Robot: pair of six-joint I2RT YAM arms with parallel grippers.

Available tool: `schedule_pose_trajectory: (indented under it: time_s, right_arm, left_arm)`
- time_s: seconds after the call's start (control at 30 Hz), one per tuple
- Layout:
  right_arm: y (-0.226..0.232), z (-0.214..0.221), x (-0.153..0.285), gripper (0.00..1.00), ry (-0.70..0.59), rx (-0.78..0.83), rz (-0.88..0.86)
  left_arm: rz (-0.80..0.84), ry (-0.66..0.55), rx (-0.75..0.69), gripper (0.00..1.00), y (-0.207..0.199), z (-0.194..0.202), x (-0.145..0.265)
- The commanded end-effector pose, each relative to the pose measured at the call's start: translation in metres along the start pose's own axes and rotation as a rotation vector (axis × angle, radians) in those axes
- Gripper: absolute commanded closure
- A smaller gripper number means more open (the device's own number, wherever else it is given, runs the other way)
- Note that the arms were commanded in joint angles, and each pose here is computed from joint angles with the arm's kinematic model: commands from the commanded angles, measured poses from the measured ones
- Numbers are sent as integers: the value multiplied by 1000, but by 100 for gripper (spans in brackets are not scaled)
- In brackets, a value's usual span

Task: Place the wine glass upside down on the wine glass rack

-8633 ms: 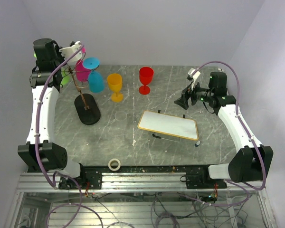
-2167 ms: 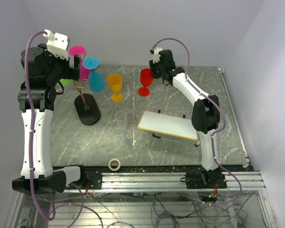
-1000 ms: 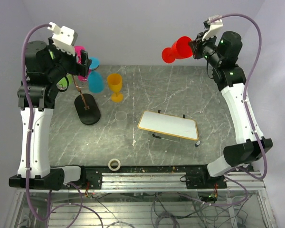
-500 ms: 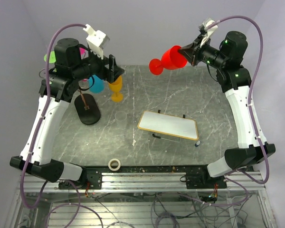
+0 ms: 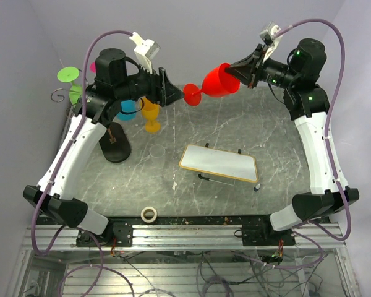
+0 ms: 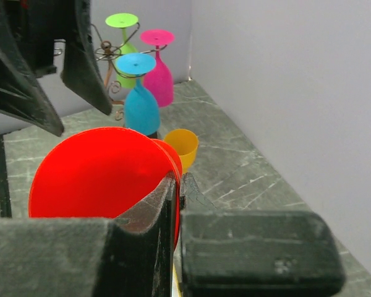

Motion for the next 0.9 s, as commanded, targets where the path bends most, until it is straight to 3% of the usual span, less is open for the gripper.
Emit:
schedule_pose_trajectory:
  time_s: [0.0,0.5,0.87]
  right_arm:
    - [13,-7,2,100,-25,4,-80]
    - [23,-9,6,100,-30,-2,-145]
    - [24,-6,6,100,-27,-14,-160]
  left_arm:
    - [38,-22,111,28,-3,3,-11]
    - [66,28,354,46,-5,29,-26]
    - [114,23,414,73,-6,33,-32]
Point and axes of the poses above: each gripper's point midway between its finger pads, its own x axis back along the fingers, its own y axis along the line the jaws close on, z = x × y, the point moved 8 cm from there along x, back along the fingers, and after that the axes turned 15 degrees about -x, right-handed, at the moved point
